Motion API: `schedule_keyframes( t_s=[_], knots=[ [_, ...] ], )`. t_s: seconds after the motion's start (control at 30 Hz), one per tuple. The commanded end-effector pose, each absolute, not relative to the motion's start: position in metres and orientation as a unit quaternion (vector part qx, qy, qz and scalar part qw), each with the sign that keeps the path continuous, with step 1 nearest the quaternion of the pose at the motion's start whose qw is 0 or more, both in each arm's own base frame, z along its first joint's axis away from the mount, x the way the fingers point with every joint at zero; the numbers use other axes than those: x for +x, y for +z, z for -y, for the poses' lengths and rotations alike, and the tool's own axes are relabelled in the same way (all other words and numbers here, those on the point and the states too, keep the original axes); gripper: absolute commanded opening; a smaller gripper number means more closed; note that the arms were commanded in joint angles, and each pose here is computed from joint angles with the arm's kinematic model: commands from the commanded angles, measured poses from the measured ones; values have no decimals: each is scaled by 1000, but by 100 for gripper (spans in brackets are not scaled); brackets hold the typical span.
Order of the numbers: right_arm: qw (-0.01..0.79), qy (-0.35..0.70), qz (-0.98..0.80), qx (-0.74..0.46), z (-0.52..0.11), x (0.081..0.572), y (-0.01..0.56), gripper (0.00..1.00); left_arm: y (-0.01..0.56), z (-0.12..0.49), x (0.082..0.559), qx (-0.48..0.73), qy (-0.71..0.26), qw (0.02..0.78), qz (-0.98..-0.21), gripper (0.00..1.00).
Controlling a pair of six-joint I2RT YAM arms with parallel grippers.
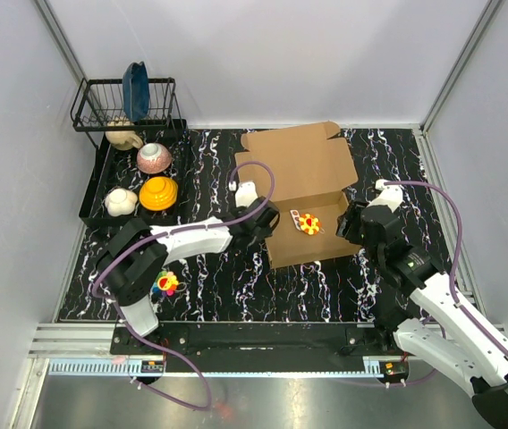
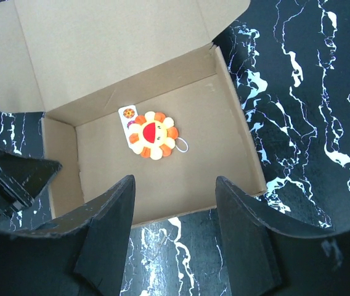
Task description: Fold the paper box
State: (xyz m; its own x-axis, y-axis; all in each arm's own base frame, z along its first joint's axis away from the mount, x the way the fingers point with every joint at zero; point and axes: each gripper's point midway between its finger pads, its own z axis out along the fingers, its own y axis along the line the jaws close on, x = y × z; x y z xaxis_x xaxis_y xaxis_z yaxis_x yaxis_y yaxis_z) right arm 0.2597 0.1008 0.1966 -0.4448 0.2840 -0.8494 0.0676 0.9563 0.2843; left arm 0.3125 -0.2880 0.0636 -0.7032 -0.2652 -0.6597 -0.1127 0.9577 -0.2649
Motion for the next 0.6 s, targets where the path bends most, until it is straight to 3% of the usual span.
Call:
schedule_keyframes(
  t_s=[0.0, 0.07, 0.33, 0.57],
  knots=[
    [522, 88, -840, 116, -94, 262, 197, 61, 47, 274, 298, -91, -86, 359, -925, 46],
    [522, 89, -841, 114, -95, 262, 195, 61, 40, 260, 294, -85, -63, 361, -927, 42],
    [514, 101, -844, 115, -103, 265, 184, 61, 52, 216, 294, -80, -19, 382, -921, 41],
    [524, 95, -838, 116, -108, 280, 197, 70, 76, 219, 296, -92, -47, 400, -911, 54]
  ],
)
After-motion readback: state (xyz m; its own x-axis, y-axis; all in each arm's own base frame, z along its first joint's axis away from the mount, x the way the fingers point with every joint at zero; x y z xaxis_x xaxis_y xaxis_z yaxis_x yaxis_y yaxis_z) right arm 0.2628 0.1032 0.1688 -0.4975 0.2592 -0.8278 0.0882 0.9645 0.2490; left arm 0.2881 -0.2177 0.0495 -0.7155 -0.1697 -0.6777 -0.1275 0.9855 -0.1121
